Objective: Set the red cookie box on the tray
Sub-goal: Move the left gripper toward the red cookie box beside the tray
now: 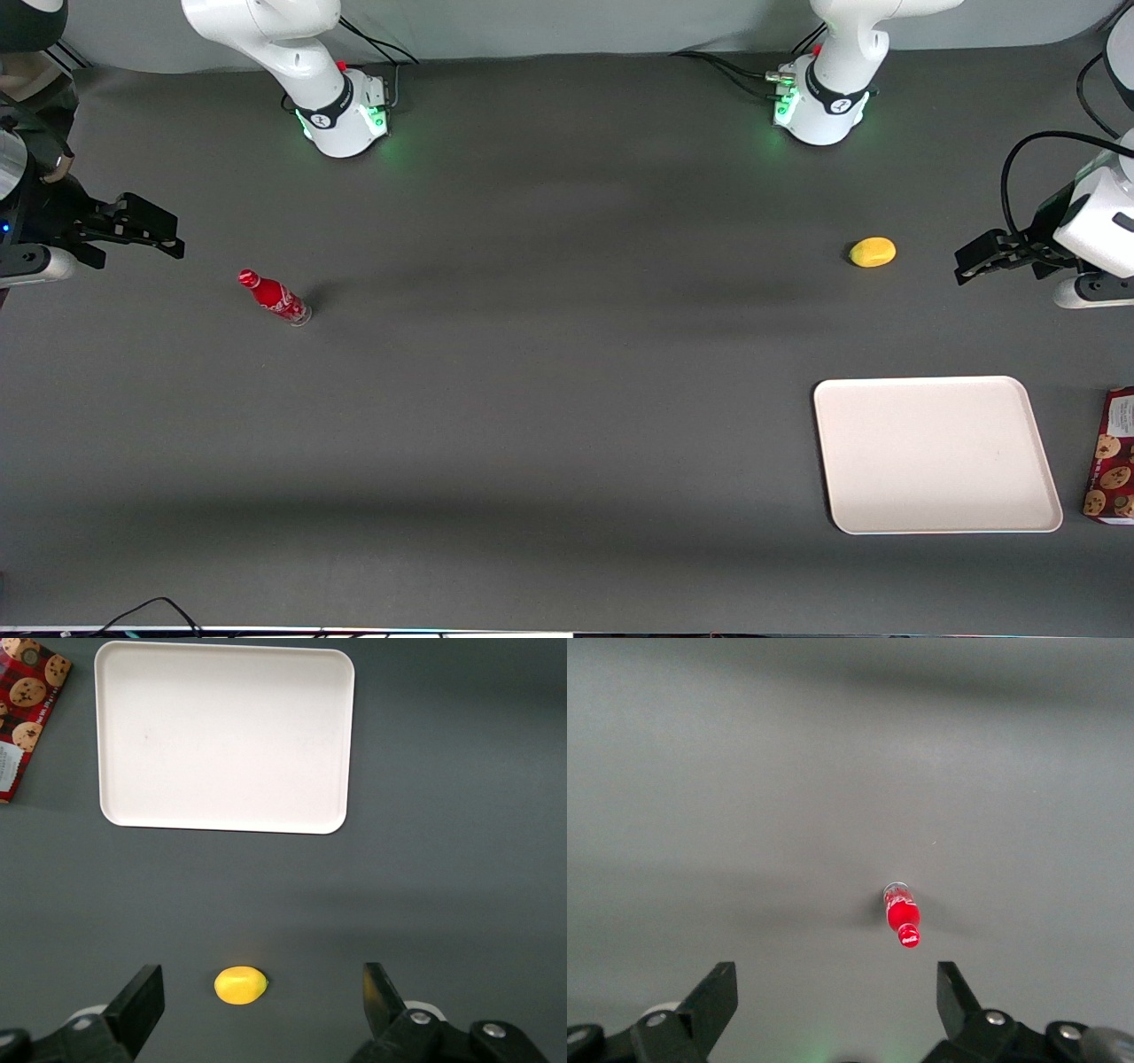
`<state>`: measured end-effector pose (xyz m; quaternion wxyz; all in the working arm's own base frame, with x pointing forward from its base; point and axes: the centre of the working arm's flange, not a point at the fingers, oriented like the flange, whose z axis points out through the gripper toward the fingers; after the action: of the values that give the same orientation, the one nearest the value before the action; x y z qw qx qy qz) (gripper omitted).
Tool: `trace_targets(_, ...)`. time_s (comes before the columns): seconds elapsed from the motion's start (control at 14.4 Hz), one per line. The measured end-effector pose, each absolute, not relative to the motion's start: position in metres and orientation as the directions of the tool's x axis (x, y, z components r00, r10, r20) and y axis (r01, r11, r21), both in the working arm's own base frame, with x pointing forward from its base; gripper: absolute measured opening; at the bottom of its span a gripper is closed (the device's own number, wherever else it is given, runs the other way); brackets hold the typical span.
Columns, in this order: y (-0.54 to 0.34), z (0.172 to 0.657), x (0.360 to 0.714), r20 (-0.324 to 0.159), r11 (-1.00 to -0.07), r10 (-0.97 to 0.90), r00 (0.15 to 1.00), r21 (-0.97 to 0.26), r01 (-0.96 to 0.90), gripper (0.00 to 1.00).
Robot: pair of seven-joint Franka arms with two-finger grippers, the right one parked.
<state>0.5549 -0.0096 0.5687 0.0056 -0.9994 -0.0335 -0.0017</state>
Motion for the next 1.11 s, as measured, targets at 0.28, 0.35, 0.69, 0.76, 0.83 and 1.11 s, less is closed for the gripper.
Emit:
trace_targets(0.28, -0.0097, 0.5712, 0.5548, -0.009, -0.998, 0.067, 0.998, -0.012, 0.067, 1.0)
trace_targets(0.35, -0.0102, 0.5733, 0.5552, -0.015, -0.998, 0.066, 0.998, -0.012, 0.066, 1.0)
trace_targets(0.69, -0.0131, 0.5732, 0.5596, -0.023, -0.998, 0.061, 0.998, -0.01, 0.06, 1.0)
trace_targets(0.76, -0.0132, 0.5727, 0.5605, -0.023, -0.998, 0.061, 0.998, -0.01, 0.06, 1.0)
trace_targets(0.83, -0.0132, 0.5719, 0.561, -0.025, -0.998, 0.061, 0.998, -0.01, 0.06, 1.0)
trace_targets(1.11, -0.0163, 0.5725, 0.5609, -0.029, -0.998, 0.055, 0.998, -0.009, 0.055, 1.0)
